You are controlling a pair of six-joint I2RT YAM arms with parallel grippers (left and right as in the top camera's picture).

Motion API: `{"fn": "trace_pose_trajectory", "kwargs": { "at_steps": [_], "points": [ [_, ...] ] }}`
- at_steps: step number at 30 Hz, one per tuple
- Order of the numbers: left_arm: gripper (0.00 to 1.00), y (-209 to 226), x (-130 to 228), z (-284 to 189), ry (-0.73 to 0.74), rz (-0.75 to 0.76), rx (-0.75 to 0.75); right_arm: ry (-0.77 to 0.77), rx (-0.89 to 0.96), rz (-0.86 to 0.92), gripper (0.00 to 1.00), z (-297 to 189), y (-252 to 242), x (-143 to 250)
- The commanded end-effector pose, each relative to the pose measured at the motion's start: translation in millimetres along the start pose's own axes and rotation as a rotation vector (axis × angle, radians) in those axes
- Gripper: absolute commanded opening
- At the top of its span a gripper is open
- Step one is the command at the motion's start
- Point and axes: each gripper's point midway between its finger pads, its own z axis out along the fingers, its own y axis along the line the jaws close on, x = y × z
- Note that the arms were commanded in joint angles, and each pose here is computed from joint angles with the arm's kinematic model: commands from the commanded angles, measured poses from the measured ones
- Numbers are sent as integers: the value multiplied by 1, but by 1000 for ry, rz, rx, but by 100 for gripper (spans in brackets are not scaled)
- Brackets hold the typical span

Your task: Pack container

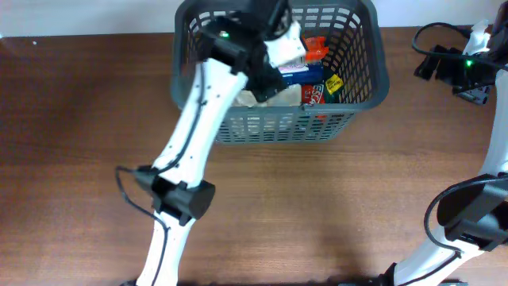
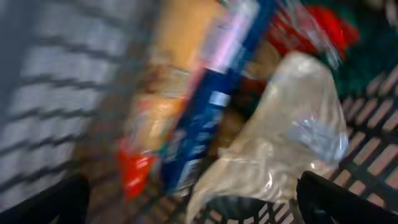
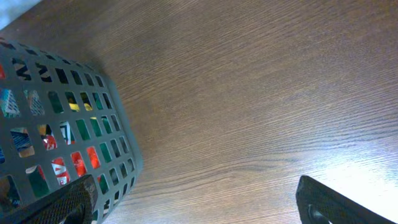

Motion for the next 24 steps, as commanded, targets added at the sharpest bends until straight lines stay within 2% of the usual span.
{"fn": "trace_pose_trajectory", "kwargs": {
  "at_steps": [1,4,7,10,13,18,24],
  "points": [
    [99,50,-2,-123,-232,-304,-191,10,-11,7,99,4,1,1],
    [99,81,20,-168,-302,-458,-277,10,-11,7,99,4,1,1],
    [99,122,66,-205,-311,-631,-403,10,-11,7,99,4,1,1],
    [99,163,138,-221,-238,-825,-509,10,-11,7,99,4,1,1],
    [99,182,191,-213,-145,-953,-521,11,-11,7,99,4,1,1],
    [99,195,240,-183,-54,-1072,-442,10,-11,7,99,4,1,1],
    [99,190,267,-146,73,-1118,-370,12,-15,-2,99,5,5,2]
  ]
}}
